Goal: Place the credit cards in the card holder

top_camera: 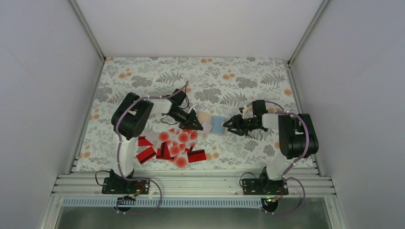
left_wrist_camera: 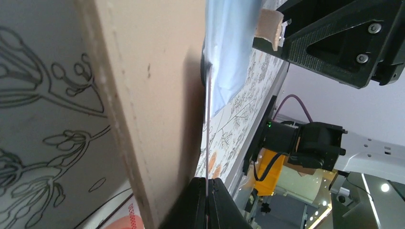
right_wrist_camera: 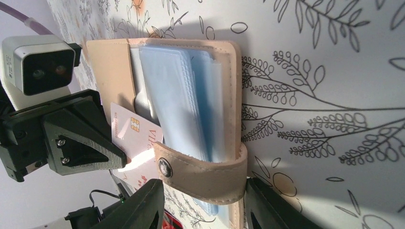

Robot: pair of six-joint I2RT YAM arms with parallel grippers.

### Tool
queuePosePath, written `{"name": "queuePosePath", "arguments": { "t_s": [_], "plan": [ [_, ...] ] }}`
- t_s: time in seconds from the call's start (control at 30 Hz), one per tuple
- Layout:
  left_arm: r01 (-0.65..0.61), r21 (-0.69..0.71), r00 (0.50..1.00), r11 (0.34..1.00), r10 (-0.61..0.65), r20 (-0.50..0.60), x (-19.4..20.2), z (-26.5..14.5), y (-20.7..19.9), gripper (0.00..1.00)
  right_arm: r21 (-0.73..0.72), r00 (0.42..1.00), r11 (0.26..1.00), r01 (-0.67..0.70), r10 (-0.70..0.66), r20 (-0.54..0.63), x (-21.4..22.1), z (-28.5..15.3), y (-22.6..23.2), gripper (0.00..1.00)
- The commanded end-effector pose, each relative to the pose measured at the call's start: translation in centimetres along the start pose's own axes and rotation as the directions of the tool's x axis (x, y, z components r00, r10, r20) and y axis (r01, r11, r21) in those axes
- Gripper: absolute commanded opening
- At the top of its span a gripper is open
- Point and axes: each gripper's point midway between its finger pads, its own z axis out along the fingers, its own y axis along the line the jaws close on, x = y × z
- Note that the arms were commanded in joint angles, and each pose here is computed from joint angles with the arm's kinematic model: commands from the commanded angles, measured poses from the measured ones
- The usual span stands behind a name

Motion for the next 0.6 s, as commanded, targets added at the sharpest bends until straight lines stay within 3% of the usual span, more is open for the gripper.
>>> {"name": "queuePosePath", "arguments": {
  "t_s": [0.0, 0.57],
  "plan": [
    [-0.068, 0.029, 0.998, 0.997, 0.069, -0.013, -0.56, 0.12, -1.11, 0.02, 0.148, 0.996, 0.986, -0.082, 0.084, -0.008, 1.03, 0.82, -4.30, 0.44],
    [-0.096, -0.012, 0.995, 0.995, 0.095, -0.019, -1.20, 0.73, -0.32, 0.03, 0.146, 0.996, 0.985, -0.089, 0.092, -0.012, 0.98, 0.96, -4.36, 0.43]
  ]
}}
